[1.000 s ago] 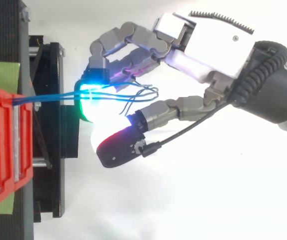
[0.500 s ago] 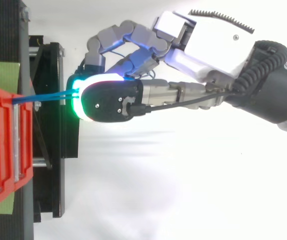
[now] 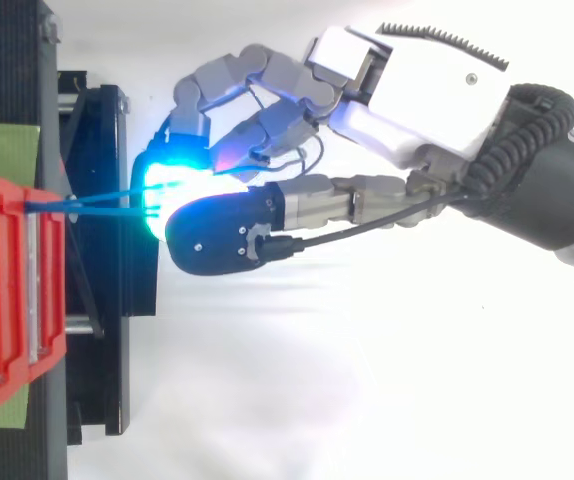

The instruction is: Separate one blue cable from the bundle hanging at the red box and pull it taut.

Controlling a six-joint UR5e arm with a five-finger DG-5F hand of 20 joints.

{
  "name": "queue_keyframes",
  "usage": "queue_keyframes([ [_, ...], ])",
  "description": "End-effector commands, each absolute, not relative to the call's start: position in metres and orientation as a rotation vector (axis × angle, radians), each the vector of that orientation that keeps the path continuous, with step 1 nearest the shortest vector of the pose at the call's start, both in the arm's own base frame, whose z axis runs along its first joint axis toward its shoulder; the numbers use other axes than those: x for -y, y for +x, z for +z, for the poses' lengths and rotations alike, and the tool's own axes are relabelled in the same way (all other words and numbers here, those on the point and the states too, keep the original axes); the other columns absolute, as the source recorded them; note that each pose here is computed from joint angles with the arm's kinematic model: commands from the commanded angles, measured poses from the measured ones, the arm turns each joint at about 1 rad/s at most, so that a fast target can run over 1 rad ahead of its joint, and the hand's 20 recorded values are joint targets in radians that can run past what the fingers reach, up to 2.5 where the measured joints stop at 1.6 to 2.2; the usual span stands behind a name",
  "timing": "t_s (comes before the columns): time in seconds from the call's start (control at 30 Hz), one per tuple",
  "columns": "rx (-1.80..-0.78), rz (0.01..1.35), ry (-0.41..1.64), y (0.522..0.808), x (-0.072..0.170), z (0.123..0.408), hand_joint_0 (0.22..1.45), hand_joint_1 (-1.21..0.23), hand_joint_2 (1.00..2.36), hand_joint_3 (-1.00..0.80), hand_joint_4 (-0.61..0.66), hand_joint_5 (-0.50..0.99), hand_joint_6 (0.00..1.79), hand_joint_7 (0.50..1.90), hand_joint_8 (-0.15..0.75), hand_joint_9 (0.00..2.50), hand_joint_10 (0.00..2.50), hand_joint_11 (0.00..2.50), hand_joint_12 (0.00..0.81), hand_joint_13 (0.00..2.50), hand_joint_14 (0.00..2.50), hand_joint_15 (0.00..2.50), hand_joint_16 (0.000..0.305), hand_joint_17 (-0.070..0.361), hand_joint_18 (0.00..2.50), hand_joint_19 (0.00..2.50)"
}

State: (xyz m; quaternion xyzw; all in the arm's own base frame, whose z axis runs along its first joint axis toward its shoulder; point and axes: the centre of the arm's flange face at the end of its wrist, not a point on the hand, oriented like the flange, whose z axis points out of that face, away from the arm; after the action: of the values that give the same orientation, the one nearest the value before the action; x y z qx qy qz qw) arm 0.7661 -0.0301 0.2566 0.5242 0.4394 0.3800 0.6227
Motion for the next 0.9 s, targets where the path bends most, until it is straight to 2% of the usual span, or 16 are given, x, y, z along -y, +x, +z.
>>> queue_keyframes([
  [0.0,-1.013,0.873,1.204,0.766,0.029,0.256,0.76,-0.88,1.0,-0.5,0.05,-0.18,0.96,1.1,0.334,1.03,0.02,0.77,0.332,0.88,0.02,0.46,0.038,0.086,0.82,0.45],
  [0.3,-1.018,0.875,1.211,0.765,0.027,0.255,0.68,-0.9,1.0,-0.5,0.11,-0.16,0.95,1.14,0.349,1.1,0.02,0.79,0.328,0.89,0.02,0.47,0.037,0.084,0.82,0.47],
  [0.4,-1.017,0.879,1.21,0.765,0.025,0.256,0.65,-0.82,1.0,-0.5,0.09,-0.15,0.95,1.15,0.351,1.12,0.02,0.79,0.329,0.91,0.02,0.48,0.037,0.083,0.83,0.49],
  [0.6,-1.007,0.896,1.217,0.766,0.02,0.256,0.6,-0.66,1.0,-0.5,0.12,-0.15,0.94,1.06,0.36,1.14,0.02,0.78,0.335,0.92,0.02,0.48,0.039,0.087,0.83,0.49],
  [0.77,-1.0,0.917,1.226,0.766,0.015,0.256,0.63,-0.73,1.0,-0.5,0.1,-0.15,0.94,1.06,0.356,1.13,0.02,0.78,0.337,0.92,0.02,0.48,0.038,0.086,0.83,0.49],
  [0.87,-0.999,0.921,1.227,0.766,0.014,0.256,0.68,-0.83,1.0,-0.5,0.07,-0.16,0.94,1.07,0.341,1.09,0.02,0.78,0.34,0.91,0.02,0.48,0.038,0.086,0.83,0.48],
])
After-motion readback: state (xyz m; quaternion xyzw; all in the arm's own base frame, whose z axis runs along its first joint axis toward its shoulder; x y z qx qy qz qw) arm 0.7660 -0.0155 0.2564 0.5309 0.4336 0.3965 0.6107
